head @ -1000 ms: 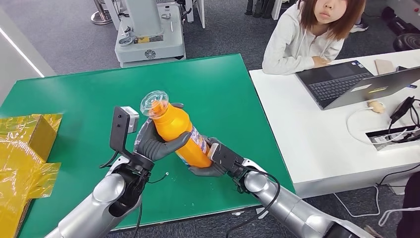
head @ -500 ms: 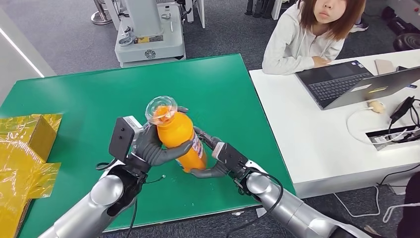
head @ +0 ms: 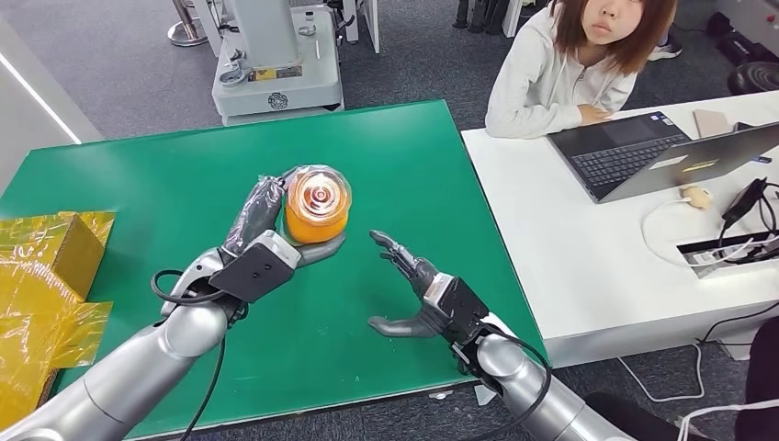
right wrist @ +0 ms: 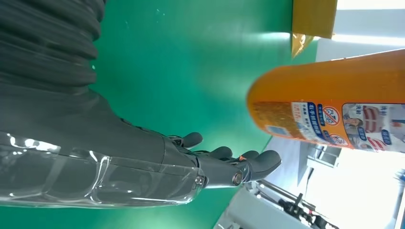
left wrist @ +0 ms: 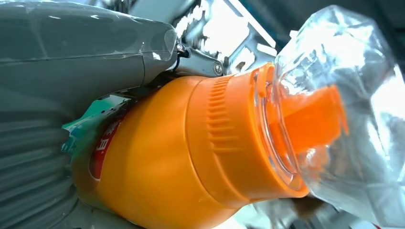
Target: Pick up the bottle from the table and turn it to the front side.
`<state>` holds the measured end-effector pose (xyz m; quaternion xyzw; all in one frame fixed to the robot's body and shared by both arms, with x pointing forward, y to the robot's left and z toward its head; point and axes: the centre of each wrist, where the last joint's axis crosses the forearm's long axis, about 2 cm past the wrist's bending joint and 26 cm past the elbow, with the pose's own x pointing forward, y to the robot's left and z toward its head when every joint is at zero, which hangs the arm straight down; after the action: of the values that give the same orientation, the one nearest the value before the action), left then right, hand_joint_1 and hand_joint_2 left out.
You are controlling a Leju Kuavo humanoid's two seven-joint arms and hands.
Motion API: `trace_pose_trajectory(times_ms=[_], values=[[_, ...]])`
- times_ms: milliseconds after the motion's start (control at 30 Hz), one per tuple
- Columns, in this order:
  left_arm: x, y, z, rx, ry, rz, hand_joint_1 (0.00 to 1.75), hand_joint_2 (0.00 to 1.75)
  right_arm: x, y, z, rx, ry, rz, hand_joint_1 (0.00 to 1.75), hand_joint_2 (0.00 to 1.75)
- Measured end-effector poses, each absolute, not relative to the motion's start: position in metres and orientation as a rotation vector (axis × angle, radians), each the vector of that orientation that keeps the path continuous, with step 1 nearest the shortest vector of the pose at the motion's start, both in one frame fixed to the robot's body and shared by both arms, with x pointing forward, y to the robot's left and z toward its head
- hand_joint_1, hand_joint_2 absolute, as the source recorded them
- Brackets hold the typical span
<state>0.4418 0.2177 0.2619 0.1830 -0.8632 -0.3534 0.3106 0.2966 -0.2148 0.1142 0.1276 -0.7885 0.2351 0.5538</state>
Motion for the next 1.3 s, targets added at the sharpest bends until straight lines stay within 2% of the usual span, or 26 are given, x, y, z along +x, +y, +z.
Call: trace_pose_trajectory(times_ms=[233, 500, 700, 1100, 1300], values=[[0.456, 0.216, 0.279, 1.220, -2.120, -1.383, 1.75, 1.75, 0.289, -0.215, 0.115, 0.291, -1.882, 0.561, 0.00, 1.75], [0.468, 0.223, 0.277, 1.653, -1.795, -1.722, 1.75, 1.75, 0.275, -0.215, 0.115, 0.266, -1.910, 0.564, 0.00, 1.75], [0.475, 0.256, 0.280, 1.778, -1.587, -1.850, 1.75, 1.75, 0.266, -0.219, 0.117, 0.273, -1.938, 0.525, 0.00, 1.75], [0.447, 0.382, 0.252, 1.883, -1.204, -1.856, 1.75, 1.75, 0.258, -0.232, 0.113, 0.269, -1.959, 0.495, 0.00, 1.75], [0.441, 0.401, 0.257, 1.906, -1.175, -1.836, 1.75, 1.75, 0.255, -0.235, 0.112, 0.265, -1.956, 0.497, 0.00, 1.75]])
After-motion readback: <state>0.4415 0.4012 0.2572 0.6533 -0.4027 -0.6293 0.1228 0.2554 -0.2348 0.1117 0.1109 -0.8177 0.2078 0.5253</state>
